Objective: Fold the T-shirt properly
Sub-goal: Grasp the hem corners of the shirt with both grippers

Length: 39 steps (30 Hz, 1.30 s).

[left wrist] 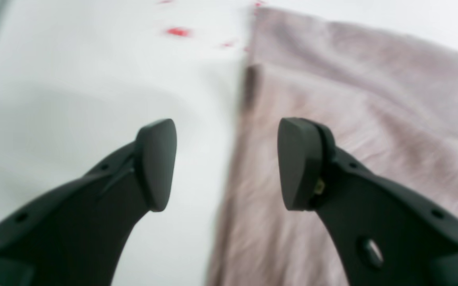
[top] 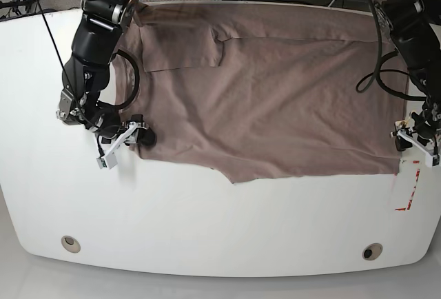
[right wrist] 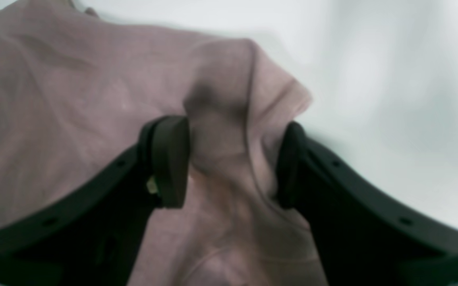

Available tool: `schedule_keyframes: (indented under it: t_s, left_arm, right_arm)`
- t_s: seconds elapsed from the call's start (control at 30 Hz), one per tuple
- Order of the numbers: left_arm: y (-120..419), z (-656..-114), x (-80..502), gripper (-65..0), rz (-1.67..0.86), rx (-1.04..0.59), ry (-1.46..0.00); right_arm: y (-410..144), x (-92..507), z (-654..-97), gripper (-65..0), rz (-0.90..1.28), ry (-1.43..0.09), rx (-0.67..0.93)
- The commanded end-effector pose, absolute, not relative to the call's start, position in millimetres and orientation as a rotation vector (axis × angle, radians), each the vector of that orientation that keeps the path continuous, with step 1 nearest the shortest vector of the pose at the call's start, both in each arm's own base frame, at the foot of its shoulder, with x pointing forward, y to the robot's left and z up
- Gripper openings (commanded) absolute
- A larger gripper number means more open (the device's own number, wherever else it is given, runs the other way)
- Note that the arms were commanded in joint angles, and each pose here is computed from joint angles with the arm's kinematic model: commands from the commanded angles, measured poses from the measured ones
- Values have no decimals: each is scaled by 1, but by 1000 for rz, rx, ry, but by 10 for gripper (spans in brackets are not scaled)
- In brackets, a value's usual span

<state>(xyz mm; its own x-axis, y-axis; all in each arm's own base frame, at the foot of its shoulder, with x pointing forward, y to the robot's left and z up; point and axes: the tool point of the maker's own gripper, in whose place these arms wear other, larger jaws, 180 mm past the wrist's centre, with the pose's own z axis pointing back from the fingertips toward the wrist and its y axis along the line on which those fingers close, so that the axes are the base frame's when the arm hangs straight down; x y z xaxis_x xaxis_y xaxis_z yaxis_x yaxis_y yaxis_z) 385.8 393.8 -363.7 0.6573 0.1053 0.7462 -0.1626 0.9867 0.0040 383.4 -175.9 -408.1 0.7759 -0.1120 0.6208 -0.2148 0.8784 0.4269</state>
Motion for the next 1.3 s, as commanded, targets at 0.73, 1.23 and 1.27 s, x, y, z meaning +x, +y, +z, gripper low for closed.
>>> schedule_keyframes:
  t_s: [0.73, 1.23, 1.27]
  left_arm:
    - [368, -416, 397, -440, 91, 42, -790]
    - [334, -394, 408, -650, -120, 69, -859]
    - [333, -392, 406, -650, -129, 76, -855]
  right_arm:
    - [-179, 394, -395, -617, 74, -728, 496]
    - [-190, 379, -377, -650, 136, -764, 411]
    - [-192, 376, -376, -650, 145, -756, 396]
